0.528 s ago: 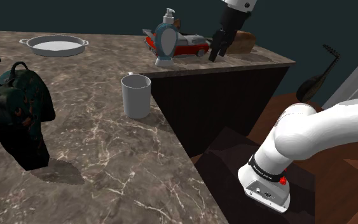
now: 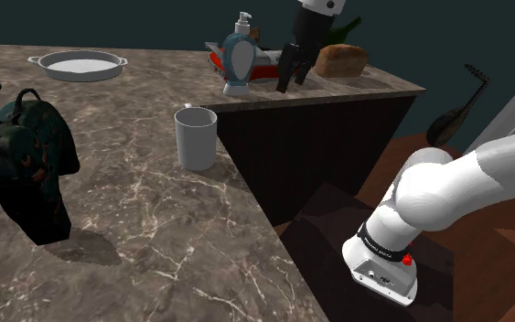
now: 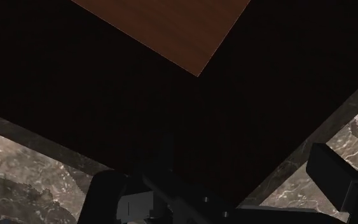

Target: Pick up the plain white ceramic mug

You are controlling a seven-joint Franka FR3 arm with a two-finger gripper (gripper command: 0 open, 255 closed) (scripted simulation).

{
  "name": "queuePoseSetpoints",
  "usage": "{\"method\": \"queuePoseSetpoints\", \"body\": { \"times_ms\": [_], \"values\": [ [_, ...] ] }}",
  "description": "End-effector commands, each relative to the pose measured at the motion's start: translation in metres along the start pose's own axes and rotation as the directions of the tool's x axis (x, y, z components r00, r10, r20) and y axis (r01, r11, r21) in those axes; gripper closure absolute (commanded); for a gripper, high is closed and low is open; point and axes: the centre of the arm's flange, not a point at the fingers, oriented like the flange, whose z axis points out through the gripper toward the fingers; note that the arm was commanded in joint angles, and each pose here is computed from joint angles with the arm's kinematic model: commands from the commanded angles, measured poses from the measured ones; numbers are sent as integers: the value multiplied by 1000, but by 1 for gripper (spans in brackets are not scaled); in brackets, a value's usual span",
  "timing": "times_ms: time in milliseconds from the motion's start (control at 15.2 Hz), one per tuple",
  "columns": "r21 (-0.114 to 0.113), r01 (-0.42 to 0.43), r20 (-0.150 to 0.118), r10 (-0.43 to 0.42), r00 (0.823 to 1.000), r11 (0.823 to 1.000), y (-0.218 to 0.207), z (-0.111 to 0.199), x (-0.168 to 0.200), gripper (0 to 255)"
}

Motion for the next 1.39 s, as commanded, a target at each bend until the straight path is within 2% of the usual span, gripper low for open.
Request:
{"method": "queuePoseSetpoints", "body": {
  "times_ms": [0, 924, 1320],
  "values": [
    [0, -4, 1, 4, 1000, 1000, -26, 2, 9, 0],
    [-1, -26, 10, 26, 1000, 1000, -201, 14, 69, 0],
    [-1, -26, 10, 26, 1000, 1000, -202, 41, 66, 0]
  ]
}}
